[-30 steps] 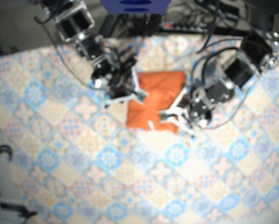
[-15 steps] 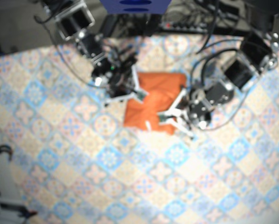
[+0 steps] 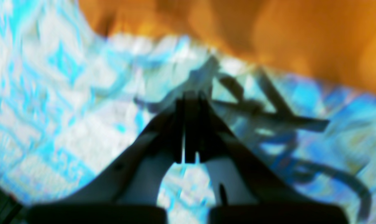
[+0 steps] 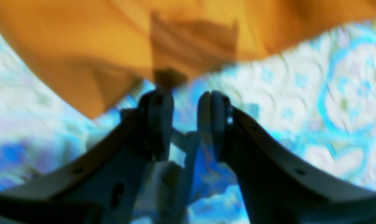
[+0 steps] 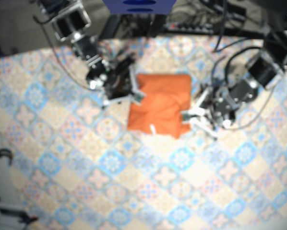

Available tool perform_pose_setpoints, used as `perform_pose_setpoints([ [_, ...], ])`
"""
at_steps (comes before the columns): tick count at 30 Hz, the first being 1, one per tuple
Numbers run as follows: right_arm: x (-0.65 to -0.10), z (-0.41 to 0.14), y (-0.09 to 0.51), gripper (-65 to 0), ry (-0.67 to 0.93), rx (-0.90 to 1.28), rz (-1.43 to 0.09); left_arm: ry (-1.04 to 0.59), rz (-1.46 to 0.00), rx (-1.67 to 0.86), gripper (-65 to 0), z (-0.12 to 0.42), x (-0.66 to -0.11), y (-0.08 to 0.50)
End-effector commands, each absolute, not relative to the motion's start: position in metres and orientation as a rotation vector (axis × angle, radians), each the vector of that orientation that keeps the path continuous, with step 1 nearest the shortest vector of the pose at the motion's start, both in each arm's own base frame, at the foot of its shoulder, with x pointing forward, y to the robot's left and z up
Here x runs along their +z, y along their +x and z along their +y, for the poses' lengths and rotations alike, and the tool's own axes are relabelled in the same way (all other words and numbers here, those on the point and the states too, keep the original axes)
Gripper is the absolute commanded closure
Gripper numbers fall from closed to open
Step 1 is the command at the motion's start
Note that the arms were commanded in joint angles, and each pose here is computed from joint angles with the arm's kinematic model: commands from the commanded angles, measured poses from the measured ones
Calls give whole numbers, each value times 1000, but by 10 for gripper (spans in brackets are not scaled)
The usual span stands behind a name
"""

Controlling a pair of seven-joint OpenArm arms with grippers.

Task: Fold the T-shirt properly
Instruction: 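Release the bundle and withdraw both grippers outward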

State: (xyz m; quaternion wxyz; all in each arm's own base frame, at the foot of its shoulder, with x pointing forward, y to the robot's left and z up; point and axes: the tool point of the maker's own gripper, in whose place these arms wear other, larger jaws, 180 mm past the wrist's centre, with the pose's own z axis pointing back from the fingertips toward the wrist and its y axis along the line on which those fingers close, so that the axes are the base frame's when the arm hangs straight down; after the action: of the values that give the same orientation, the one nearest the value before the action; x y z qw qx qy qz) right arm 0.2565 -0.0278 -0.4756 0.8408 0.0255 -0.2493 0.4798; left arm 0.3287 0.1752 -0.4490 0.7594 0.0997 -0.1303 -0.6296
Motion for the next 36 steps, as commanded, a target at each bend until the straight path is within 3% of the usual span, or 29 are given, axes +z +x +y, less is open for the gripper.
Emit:
perform_pose_setpoints([
  [1,-468,-49,267,-210,-19,1002,-524,247,-326,-1364,0,180,-433,341],
  [5,-441,-80,286,-210,-112,953,-556,295,-344,-1343,0,208,-414,341],
  [10,-413,-159,291,-210,-262,818,-559,344,-374,-1210,0,259,-376,324],
  [21,-400,-305,192,-210,-472,594,-372,333,-258,-932,0,354,-362,188],
  [26,-404,-335,145,-210,-500,543,-267,292,-242,-774,0,369,-368,123],
  [36,-430,-341,79,-208,-450,545,-99,147,-45,-526,0,381,-429,-1],
])
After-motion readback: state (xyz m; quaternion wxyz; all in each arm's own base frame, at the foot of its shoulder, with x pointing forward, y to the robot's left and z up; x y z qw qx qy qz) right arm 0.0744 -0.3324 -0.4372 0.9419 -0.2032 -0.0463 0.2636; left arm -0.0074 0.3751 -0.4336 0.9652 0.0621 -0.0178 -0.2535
